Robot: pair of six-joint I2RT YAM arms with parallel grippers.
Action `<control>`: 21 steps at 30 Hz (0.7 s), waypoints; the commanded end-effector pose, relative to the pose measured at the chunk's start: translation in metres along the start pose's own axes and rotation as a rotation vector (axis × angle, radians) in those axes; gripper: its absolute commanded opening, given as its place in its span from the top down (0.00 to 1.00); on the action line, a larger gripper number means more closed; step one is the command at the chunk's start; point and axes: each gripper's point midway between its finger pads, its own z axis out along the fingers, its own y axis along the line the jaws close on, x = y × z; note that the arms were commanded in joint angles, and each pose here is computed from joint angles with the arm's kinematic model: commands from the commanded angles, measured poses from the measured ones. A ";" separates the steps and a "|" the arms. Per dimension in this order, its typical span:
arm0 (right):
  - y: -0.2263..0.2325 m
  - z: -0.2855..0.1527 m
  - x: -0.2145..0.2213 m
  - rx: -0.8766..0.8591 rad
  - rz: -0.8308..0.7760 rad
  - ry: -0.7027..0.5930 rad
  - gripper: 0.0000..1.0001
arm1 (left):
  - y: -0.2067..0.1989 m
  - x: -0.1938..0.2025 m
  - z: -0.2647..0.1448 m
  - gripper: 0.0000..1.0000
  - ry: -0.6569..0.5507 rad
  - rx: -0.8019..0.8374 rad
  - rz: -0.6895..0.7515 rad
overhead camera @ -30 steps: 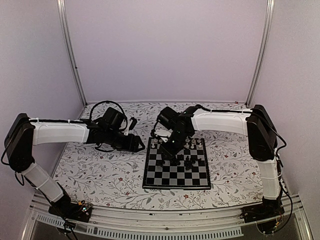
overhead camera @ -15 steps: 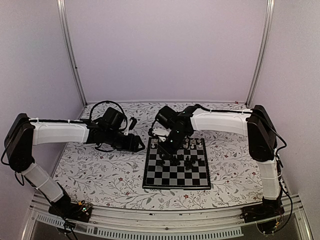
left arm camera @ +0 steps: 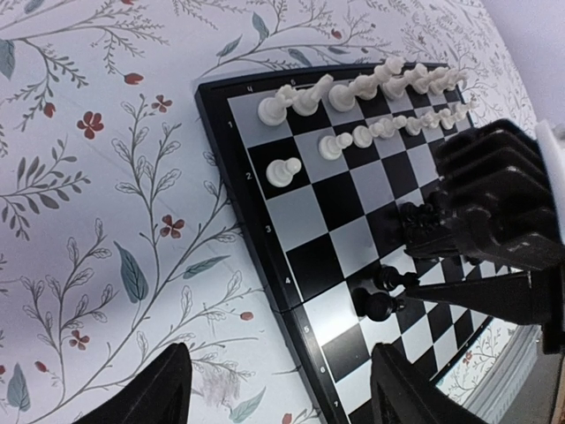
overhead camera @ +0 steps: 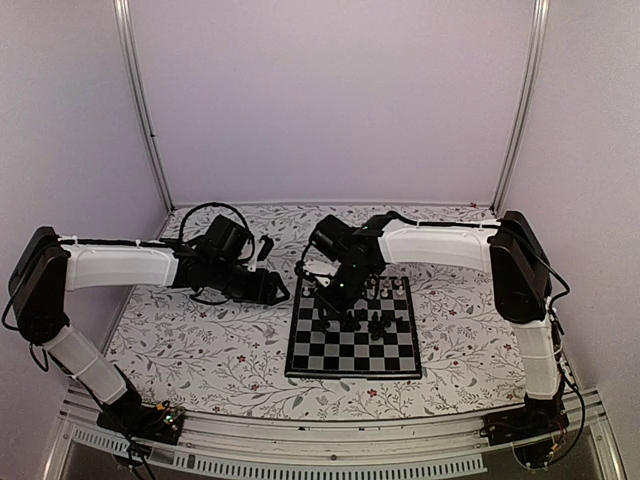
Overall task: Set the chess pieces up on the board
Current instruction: Pick up the chess piece from the chessboard.
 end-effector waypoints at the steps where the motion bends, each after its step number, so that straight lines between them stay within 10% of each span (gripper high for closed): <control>1: -0.001 0.013 0.006 0.005 -0.003 0.030 0.74 | -0.001 -0.007 -0.006 0.29 -0.030 0.015 -0.007; 21: 0.003 0.011 0.005 -0.010 -0.005 0.022 0.69 | 0.000 -0.007 -0.004 0.29 -0.033 0.015 -0.006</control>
